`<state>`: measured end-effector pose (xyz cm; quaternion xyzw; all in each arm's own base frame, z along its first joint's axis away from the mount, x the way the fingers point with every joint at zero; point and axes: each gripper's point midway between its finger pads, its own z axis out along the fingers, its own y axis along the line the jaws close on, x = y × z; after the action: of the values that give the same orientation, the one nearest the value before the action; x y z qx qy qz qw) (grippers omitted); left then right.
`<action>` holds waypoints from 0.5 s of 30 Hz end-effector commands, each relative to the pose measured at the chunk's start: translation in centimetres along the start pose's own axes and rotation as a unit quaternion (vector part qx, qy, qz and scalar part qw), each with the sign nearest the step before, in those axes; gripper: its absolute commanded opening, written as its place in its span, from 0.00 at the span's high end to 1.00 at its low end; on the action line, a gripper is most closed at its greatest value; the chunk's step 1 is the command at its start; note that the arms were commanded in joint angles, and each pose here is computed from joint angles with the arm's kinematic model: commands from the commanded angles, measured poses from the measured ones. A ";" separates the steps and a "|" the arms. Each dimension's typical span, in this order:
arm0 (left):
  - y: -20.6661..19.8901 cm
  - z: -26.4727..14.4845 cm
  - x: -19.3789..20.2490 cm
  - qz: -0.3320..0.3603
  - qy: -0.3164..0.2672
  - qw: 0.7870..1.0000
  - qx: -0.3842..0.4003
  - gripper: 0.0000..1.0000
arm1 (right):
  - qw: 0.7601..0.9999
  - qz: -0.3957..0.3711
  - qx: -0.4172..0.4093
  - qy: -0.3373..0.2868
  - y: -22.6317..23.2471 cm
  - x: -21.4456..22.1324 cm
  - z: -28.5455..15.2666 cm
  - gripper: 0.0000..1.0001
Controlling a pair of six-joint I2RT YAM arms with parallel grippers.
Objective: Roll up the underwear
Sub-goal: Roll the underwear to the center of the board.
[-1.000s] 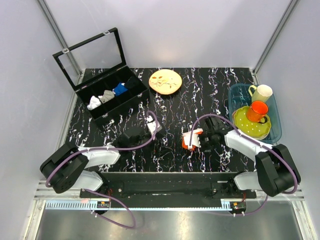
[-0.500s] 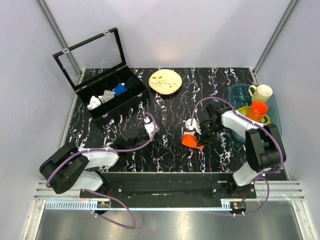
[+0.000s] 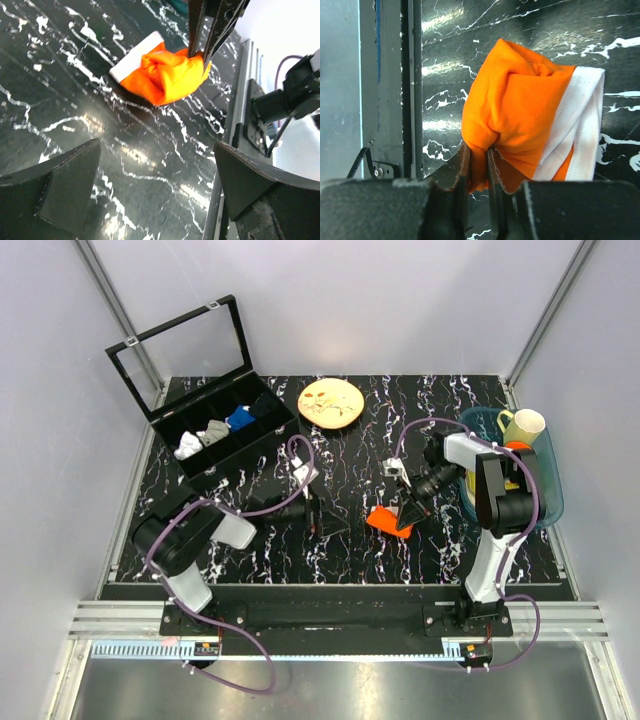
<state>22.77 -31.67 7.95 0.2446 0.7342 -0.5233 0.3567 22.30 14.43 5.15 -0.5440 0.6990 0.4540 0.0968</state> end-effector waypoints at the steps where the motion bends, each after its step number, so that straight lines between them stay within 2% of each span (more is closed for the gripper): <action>1: -2.7 2.2 -4.6 -0.001 -0.050 0.995 0.081 0.01 | 0.997 0.058 -0.029 -0.029 0.8 -1.4 -1.0 0.85; 10: 0.3 7.3 -3.5 -0.014 0.016 0.999 0.044 0.01 | 0.991 0.131 0.017 0.001 -2.2 -0.1 -2.2 0.85; 15: 1.6 9.3 -1.3 -0.025 0.061 0.998 0.022 0.01 | 0.986 0.158 0.048 0.029 -3.4 1.7 -2.2 0.86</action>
<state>26.83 -38.82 7.47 0.2479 0.7388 -0.5492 0.3018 24.27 13.04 5.15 -0.4430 0.7694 0.4583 0.0418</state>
